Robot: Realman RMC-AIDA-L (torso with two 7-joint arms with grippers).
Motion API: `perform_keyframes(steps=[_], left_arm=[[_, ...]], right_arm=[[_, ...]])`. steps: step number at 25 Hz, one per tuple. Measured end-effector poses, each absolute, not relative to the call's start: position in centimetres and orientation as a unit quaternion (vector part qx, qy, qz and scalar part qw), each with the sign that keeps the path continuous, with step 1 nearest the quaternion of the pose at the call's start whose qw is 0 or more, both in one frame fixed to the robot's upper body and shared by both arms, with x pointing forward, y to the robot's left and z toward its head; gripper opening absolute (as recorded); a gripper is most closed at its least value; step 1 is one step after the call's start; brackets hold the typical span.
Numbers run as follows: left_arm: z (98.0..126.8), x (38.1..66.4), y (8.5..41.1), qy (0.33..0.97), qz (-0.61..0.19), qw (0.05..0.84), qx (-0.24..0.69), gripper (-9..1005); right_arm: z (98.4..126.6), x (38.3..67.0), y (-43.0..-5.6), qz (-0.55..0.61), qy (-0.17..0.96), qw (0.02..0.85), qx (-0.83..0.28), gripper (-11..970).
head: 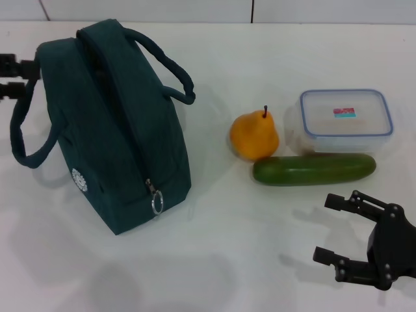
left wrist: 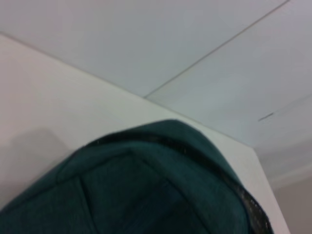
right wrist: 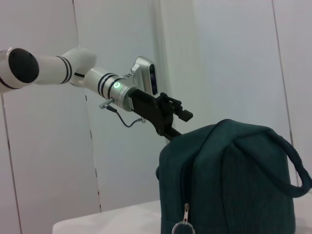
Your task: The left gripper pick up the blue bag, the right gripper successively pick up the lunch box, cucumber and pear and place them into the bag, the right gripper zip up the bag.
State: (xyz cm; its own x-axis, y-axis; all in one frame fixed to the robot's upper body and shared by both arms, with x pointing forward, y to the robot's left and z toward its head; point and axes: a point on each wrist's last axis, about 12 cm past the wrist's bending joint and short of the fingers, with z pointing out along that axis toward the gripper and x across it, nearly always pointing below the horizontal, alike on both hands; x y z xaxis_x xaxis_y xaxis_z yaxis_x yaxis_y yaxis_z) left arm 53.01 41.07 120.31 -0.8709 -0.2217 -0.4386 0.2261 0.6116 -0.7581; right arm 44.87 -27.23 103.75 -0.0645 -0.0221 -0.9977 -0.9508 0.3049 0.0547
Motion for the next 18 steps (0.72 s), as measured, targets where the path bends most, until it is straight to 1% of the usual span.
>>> perform_keyframes(steps=[5,18], left_arm=[[120.0,53.8,39.8,0.862,-0.447,0.239,0.009,659],[119.6,55.8,37.4,0.884,-0.417,0.210,0.028,635]], right_arm=[[103.7,44.9,-27.2,0.423,0.595,0.548,-0.410,841],[103.7,44.9,-27.2,0.422,0.596,0.547,-0.409,842]])
